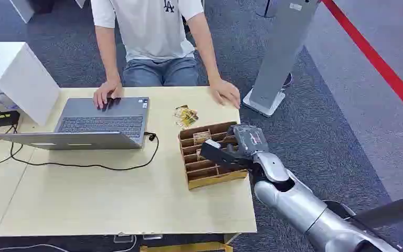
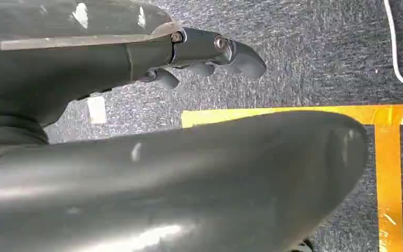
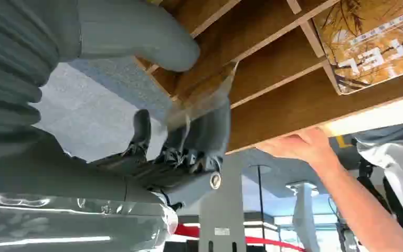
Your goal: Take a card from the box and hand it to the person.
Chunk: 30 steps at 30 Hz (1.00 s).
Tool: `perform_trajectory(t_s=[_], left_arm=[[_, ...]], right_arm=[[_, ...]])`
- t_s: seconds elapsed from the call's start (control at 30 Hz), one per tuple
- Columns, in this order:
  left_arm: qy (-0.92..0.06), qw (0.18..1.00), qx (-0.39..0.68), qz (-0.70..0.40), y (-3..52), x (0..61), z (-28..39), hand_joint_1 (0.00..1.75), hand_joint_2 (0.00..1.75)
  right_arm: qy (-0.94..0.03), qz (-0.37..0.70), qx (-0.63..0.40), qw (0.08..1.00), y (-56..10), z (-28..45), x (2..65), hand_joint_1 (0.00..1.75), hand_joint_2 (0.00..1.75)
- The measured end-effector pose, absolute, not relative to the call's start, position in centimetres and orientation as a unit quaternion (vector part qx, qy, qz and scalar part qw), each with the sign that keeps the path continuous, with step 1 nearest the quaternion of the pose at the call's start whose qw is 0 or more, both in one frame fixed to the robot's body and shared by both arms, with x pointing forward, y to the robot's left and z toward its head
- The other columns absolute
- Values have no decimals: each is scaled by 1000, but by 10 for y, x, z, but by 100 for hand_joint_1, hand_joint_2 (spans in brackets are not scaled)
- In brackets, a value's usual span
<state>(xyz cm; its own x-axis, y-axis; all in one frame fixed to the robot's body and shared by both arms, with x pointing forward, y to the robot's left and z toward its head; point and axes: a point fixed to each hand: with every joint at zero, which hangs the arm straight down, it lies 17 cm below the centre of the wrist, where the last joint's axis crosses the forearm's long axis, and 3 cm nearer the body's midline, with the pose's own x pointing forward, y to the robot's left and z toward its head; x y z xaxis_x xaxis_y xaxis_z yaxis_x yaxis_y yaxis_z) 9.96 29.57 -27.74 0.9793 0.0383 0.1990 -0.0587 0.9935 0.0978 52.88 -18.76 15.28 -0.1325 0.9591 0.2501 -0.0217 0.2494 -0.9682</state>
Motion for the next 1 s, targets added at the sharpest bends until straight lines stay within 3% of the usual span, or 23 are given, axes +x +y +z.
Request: perform_trajectory(t_s=[0.1, 0.47, 0.5, 1.0], left_arm=[[-99, 994, 51, 24, 295, 99, -277, 0, 0], [-98, 994, 50, 21, 295, 99, -277, 0, 0], [-98, 994, 48, 21, 294, 99, -277, 0, 175], [-98, 993, 55, 20, 297, 98, -278, 0, 175]], right_arm=[[-590, 466, -397, 526, -188, 153, 529, 131, 175], [-591, 463, -404, 522, -188, 157, 529, 141, 175], [-591, 463, -406, 522, -188, 158, 529, 140, 175], [-617, 442, -427, 491, -183, 188, 526, 141, 175]])
